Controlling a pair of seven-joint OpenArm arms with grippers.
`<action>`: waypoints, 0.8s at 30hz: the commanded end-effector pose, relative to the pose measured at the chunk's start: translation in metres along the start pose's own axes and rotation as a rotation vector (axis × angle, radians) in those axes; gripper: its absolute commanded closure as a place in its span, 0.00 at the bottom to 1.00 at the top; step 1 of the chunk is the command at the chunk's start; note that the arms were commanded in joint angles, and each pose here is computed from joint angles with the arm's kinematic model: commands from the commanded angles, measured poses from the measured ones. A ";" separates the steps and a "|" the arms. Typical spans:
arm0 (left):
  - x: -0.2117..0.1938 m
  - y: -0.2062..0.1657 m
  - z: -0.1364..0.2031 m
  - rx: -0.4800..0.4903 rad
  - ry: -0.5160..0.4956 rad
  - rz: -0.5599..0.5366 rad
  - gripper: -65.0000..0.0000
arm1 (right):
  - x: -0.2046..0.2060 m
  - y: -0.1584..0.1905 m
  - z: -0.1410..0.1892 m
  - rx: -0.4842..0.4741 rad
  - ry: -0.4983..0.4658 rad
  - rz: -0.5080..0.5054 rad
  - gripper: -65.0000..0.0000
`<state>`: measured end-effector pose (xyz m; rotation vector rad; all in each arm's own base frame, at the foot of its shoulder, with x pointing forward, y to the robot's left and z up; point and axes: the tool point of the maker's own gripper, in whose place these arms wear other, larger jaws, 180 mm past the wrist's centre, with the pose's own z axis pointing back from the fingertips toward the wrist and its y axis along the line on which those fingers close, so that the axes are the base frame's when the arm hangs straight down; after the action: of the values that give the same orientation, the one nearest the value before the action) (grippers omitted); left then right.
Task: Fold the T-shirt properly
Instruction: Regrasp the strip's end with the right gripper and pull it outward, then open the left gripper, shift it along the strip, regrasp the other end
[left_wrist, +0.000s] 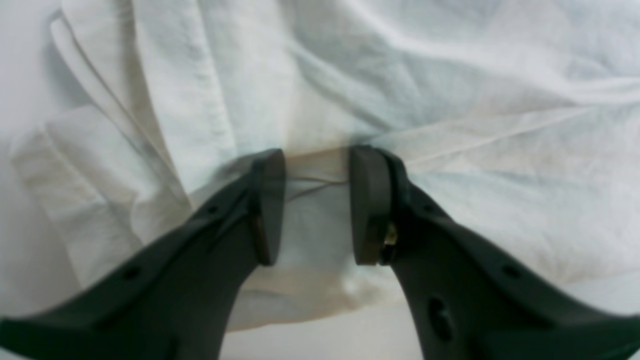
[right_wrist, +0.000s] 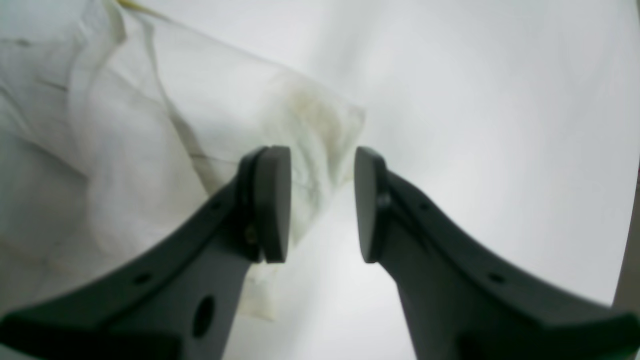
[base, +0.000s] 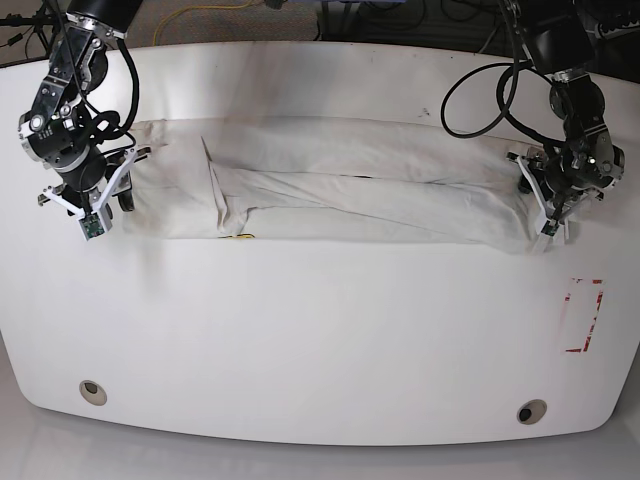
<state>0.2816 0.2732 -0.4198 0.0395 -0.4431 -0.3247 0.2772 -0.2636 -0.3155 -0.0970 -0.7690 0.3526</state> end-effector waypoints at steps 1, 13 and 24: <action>-0.023 -0.001 -0.003 0.013 0.107 -0.015 0.67 | 0.010 0.011 0.000 0.014 -0.041 -0.024 0.69; -0.019 -0.001 -0.003 0.010 0.094 -0.010 0.67 | -0.011 0.070 -0.035 0.176 -0.020 -0.152 0.70; 0.009 0.004 0.010 0.047 0.004 0.003 0.67 | -0.048 0.089 -0.070 0.273 0.004 -0.254 0.70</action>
<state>0.2873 0.2693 -0.4125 0.0569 -0.4572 -0.2977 0.2670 -0.1910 -0.4172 0.2643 -0.7113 0.1982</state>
